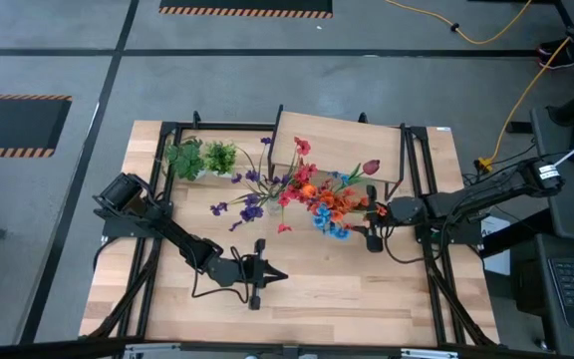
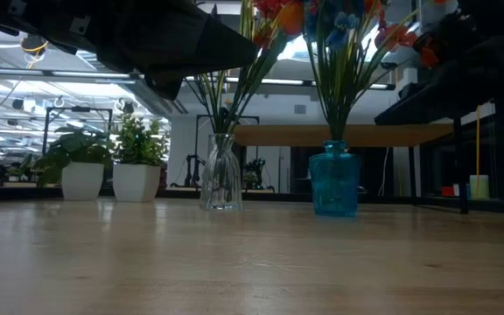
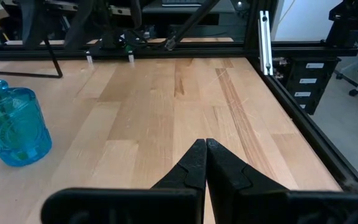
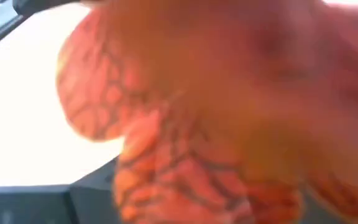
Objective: Pick and place flowers into a vace then onto a shelf
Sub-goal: Put the blue vase with the flowers on the shelf
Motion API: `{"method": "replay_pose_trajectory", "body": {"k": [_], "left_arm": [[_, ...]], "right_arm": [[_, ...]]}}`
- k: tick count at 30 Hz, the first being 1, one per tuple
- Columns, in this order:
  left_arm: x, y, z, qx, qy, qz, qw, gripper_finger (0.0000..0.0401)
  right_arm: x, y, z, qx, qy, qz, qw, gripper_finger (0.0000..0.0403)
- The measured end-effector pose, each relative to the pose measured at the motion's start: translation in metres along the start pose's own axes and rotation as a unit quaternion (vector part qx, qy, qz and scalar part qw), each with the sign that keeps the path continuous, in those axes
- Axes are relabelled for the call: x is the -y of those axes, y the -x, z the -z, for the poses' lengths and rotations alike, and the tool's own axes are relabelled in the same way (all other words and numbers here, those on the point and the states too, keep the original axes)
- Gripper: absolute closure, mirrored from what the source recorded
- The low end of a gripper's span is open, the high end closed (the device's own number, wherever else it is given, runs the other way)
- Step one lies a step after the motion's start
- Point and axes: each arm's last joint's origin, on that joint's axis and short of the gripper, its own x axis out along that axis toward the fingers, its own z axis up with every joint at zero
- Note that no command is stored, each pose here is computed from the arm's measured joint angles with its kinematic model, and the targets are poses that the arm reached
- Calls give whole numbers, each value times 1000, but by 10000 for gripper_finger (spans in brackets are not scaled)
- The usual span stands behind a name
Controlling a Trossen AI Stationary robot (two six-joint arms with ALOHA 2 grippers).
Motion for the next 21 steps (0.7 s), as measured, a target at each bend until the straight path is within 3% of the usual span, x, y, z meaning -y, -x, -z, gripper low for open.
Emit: {"method": "replay_pose_trajectory", "body": {"k": [4,8,21], "left_arm": [[0,0,0,0,0,-1,1000,398],[0,0,0,0,0,-1,1000,398],[0,0,0,0,0,-1,1000,398]], "right_arm": [[0,0,0,0,0,-2,1000,151],[3,0,0,2,-13,31,999,130],[2,-4,1,1,-25,38,999,127]]}}
